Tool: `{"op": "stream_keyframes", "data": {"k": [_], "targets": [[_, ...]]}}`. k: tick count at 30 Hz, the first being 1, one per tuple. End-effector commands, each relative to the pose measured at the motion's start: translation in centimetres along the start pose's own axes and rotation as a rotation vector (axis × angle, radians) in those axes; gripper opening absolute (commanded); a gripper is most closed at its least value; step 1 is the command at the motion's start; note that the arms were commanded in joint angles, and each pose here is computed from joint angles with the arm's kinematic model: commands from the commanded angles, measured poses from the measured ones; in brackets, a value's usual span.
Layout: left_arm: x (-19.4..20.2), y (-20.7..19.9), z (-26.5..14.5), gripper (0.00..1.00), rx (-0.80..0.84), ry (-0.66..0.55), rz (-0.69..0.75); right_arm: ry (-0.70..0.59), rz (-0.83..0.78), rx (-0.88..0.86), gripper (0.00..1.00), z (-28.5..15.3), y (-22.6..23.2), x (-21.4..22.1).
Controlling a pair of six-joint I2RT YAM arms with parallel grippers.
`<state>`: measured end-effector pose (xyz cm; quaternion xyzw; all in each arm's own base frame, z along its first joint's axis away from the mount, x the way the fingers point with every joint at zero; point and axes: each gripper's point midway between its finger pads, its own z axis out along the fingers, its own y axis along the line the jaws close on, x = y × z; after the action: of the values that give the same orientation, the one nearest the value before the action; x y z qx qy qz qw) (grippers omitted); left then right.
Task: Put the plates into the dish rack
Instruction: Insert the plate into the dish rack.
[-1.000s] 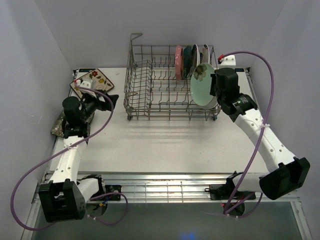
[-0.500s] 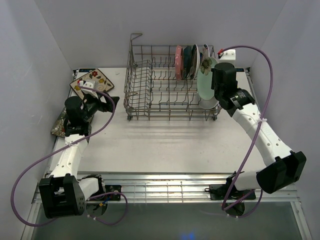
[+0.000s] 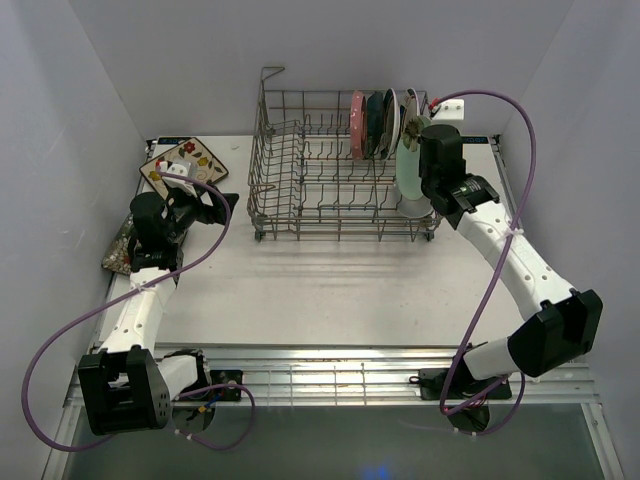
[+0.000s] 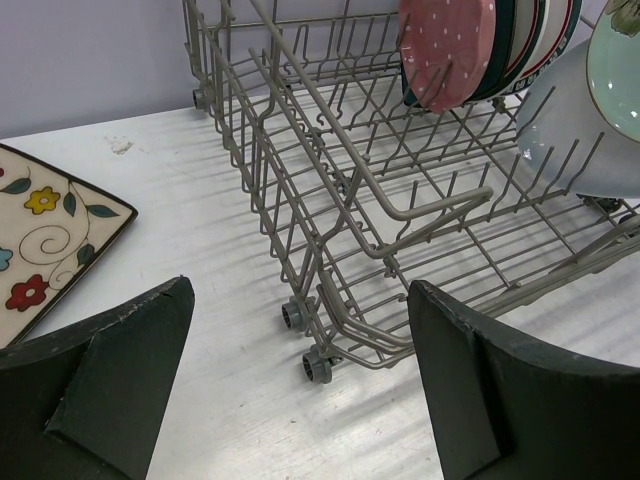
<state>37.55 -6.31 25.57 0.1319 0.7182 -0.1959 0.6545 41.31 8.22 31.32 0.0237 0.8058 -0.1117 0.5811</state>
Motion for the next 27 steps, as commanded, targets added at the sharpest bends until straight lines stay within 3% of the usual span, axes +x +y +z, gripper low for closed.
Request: {"op": "stream_keyframes", "data": {"k": [1, 27], "targets": [[-0.5, -0.2, -0.2, 0.98, 0.004, -0.019, 0.02, -0.178, 0.13, 0.038, 0.08, -0.4, -0.5, -5.6], [-0.3, 0.0, 0.0, 0.98, -0.003, -0.012, 0.017, -0.072, 0.032, 0.091, 0.08, 3.0, 3.1, -2.6]]}}
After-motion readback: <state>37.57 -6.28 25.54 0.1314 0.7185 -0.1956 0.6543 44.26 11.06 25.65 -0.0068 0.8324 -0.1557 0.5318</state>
